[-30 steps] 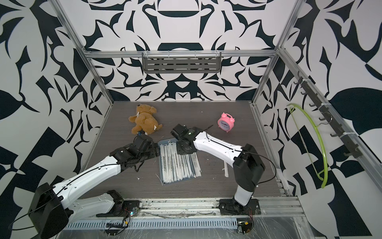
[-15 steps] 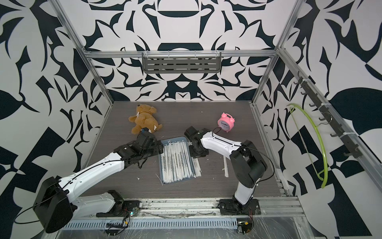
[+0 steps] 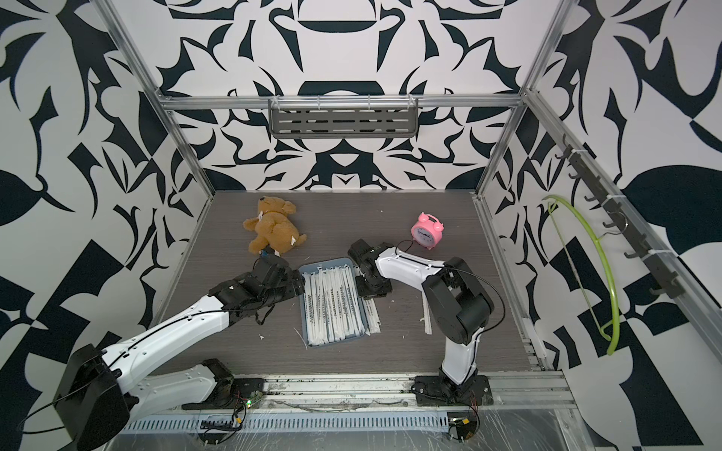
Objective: Put the straws into the storage box
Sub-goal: Pick up the straw from the center of the board.
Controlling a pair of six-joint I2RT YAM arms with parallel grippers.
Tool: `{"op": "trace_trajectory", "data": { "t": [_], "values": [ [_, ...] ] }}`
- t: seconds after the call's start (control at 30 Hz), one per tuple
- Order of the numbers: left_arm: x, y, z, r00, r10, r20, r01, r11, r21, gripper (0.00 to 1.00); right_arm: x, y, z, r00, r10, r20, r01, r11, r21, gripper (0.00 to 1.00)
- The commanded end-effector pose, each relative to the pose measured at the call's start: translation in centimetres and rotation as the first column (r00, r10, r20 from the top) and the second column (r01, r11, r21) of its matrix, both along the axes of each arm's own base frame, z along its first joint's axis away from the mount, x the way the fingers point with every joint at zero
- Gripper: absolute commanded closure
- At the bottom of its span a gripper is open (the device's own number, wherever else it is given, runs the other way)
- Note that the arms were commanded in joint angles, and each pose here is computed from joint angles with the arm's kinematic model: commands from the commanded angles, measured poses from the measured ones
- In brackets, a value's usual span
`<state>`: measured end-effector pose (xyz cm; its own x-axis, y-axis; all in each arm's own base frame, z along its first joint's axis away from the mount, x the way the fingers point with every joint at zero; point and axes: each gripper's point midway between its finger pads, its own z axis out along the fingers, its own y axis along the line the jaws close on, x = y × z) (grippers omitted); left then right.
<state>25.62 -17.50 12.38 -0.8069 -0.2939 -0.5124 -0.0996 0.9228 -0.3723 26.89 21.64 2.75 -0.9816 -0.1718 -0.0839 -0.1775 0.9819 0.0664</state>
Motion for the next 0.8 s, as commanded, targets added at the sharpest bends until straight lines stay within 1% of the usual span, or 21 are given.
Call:
{"op": "trace_trajectory", "data": {
  "t": [0.0, 0.1, 0.17, 0.23, 0.37, 0.43, 0.53, 0.57, 0.67, 0.77],
  "values": [
    [-0.1, -0.2, -0.4, 1.0, -0.002, -0.008, 0.002, 1.0, -0.003, 0.18, 1.0, 0.2, 0.6, 0.999, 0.006, 0.039, -0.006, 1.0, 0.0, 0.72],
    [0.0, -0.3, -0.3, 1.0, -0.008, -0.011, 0.008, 1.0, 0.002, 0.18, 1.1, -1.1, -0.1, 1.0, -0.015, 0.027, 0.015, 1.0, -0.018, 0.75],
    [0.0, -0.4, -0.1, 1.0, -0.014, -0.012, 0.014, 1.0, 0.002, 0.18, 1.5, -2.3, 0.1, 0.999, -0.038, 0.034, 0.039, 0.999, -0.023, 0.75],
    [-0.1, -0.3, -0.1, 1.0, -0.014, -0.014, 0.014, 1.0, 0.007, 0.18, 1.9, -3.4, 0.7, 0.997, -0.059, 0.047, 0.06, 0.998, -0.014, 0.73],
    [-0.3, 0.0, -0.6, 1.0, -0.002, -0.016, 0.003, 1.0, 0.004, 0.18, 2.0, -4.7, 0.8, 0.998, -0.068, 0.017, 0.068, 0.998, -0.013, 0.67],
    [-0.2, -0.1, -0.5, 1.0, -0.005, -0.016, 0.005, 1.0, 0.003, 0.18, 2.0, -4.9, 1.1, 0.998, -0.066, 0.023, 0.067, 0.998, -0.015, 0.63],
    [-0.2, -0.2, -0.2, 1.0, -0.006, -0.012, 0.006, 1.0, 0.003, 0.18, 1.7, -4.5, 2.5, 0.998, -0.045, 0.041, 0.045, 0.999, -0.014, 0.62],
    [-0.2, -0.1, -0.2, 1.0, -0.004, -0.01, 0.004, 1.0, 0.002, 0.18, 1.6, -4.1, 2.9, 0.998, -0.035, 0.053, 0.036, 0.999, -0.021, 0.64],
    [-0.3, 0.0, -0.5, 1.0, -0.004, -0.018, 0.004, 1.0, 0.011, 0.18, 0.8, -2.1, 3.2, 0.997, -0.001, 0.072, 0.002, 1.0, -0.018, 0.76],
    [-0.2, -0.1, -0.6, 1.0, -0.006, -0.023, 0.006, 1.0, 0.016, 0.18, 0.5, -0.7, 2.4, 0.998, 0.013, 0.068, -0.011, 1.0, -0.028, 0.82]
  ]
}}
